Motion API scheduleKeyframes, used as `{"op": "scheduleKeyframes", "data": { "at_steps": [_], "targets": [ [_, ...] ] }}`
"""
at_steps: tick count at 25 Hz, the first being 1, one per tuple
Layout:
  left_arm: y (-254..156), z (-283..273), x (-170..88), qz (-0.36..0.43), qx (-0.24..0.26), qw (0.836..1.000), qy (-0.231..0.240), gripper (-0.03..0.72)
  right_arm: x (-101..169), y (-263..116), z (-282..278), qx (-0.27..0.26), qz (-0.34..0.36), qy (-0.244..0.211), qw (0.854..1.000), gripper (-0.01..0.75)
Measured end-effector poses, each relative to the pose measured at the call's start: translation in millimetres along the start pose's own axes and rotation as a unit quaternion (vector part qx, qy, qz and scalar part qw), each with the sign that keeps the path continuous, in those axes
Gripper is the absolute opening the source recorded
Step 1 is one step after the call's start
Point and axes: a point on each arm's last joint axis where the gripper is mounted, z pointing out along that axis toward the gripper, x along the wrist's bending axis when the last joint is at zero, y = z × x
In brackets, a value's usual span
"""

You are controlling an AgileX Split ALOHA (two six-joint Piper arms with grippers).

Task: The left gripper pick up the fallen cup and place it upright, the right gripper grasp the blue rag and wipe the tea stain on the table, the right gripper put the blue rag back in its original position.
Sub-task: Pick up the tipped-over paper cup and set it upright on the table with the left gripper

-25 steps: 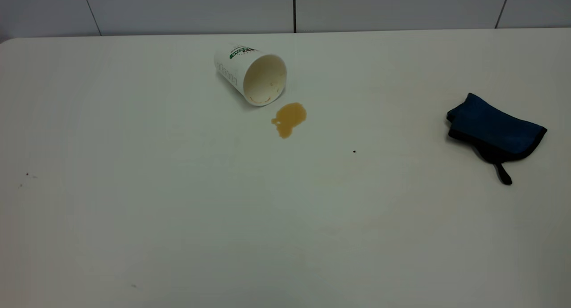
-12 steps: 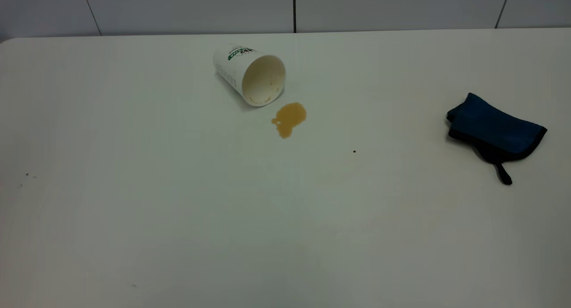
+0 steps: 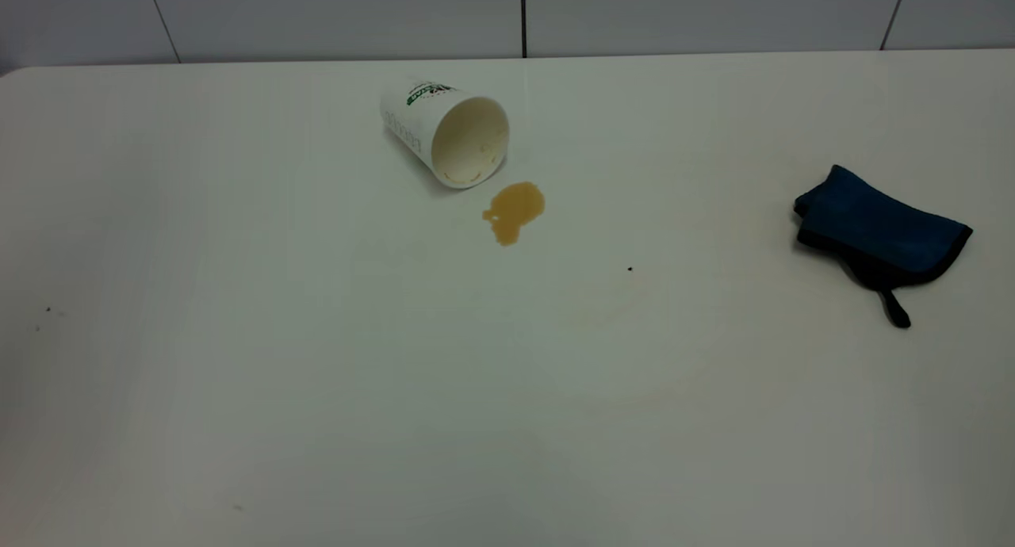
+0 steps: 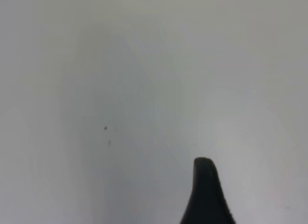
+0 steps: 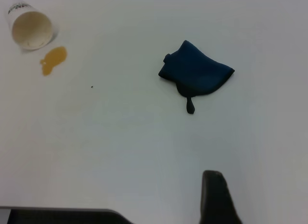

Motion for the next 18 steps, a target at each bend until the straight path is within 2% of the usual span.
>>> {"op": "scheduleKeyframes", "data": {
  "at_steps": [10, 14, 18],
  "targets": [
    [75, 121, -72, 0.149, 0.050, 0.986, -0.058, 0.564, 0, 0, 0, 0.000, 0.000, 0.000, 1.000, 0.491],
    [95, 169, -104, 0.176, 0.057, 0.981, -0.065, 0.564, 0, 0, 0, 0.000, 0.000, 0.000, 1.000, 0.491],
    [115, 199, -134, 0.216, 0.041, 0.974, -0.046, 0.564, 0, 0, 0, 0.000, 0.000, 0.000, 1.000, 0.491]
  ]
}}
